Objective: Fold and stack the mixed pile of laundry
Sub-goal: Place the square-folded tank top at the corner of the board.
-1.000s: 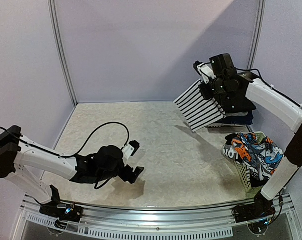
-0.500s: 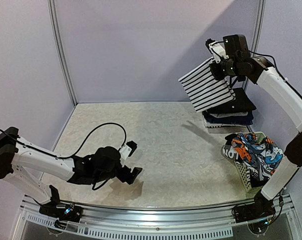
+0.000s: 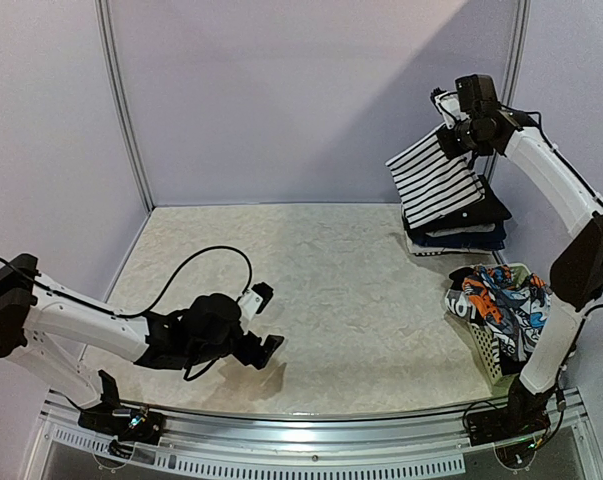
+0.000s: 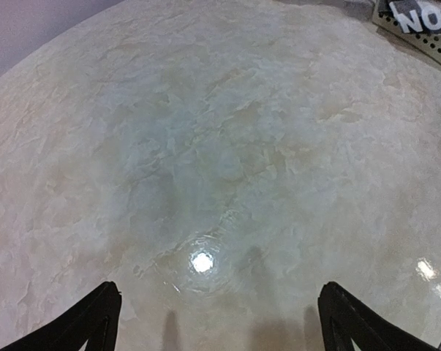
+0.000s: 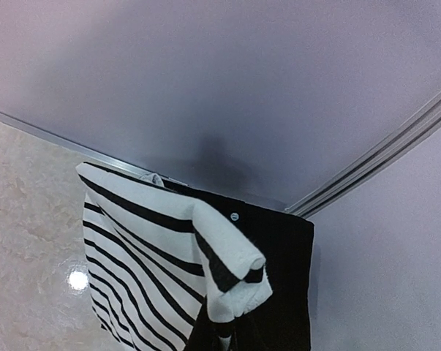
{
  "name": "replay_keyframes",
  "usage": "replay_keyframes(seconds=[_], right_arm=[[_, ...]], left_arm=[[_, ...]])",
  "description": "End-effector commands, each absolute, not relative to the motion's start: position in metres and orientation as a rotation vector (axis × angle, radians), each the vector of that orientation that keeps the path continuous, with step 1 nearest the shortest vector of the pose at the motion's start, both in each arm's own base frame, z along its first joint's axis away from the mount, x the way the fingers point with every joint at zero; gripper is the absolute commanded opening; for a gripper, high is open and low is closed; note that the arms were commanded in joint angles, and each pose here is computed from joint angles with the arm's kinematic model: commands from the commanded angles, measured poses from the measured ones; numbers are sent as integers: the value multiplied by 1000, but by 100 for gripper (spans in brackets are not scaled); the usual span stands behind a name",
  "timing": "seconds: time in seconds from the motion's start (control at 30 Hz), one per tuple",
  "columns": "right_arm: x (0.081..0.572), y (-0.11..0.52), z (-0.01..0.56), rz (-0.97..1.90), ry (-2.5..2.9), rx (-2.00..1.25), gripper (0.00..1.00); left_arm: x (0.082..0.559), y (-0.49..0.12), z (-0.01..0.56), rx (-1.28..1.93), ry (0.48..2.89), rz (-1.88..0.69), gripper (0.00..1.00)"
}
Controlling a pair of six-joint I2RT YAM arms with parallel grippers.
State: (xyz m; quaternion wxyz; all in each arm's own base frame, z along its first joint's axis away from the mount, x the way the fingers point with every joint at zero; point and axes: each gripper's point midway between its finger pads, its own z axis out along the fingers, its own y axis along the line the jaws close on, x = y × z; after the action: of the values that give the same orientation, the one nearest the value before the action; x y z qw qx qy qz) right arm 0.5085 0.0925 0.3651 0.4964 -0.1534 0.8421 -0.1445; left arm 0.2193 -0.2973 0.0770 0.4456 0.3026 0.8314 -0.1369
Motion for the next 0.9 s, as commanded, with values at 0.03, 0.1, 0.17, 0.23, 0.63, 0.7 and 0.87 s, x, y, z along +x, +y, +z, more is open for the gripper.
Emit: replay_keyframes(seconds=[0.03, 0.1, 0.17, 0.23, 0.63, 0.7, 0.87], right_arm=[[531, 71, 361, -382, 2044, -338, 0], [538, 65, 355, -400, 2050, -330, 0], [545, 58, 348, -429, 2056, -321, 0], [553, 54, 340, -457, 2057, -317, 0], [600, 23, 305, -534, 2031, -355, 0], [605, 23, 298, -553, 2027, -371, 0], [615, 5, 291, -619, 2021, -357, 0]], left_arm=[[220, -303, 74, 753, 2070, -343, 96], [220, -305, 73, 753, 2072, -344, 96], [220, -305, 71, 757, 2077, -340, 96], [221, -307, 70, 761, 2080, -336, 96], [222, -308, 66, 760, 2092, -324, 95], [223, -309, 66, 759, 2093, -322, 96], [224, -311, 64, 761, 2099, -319, 96]])
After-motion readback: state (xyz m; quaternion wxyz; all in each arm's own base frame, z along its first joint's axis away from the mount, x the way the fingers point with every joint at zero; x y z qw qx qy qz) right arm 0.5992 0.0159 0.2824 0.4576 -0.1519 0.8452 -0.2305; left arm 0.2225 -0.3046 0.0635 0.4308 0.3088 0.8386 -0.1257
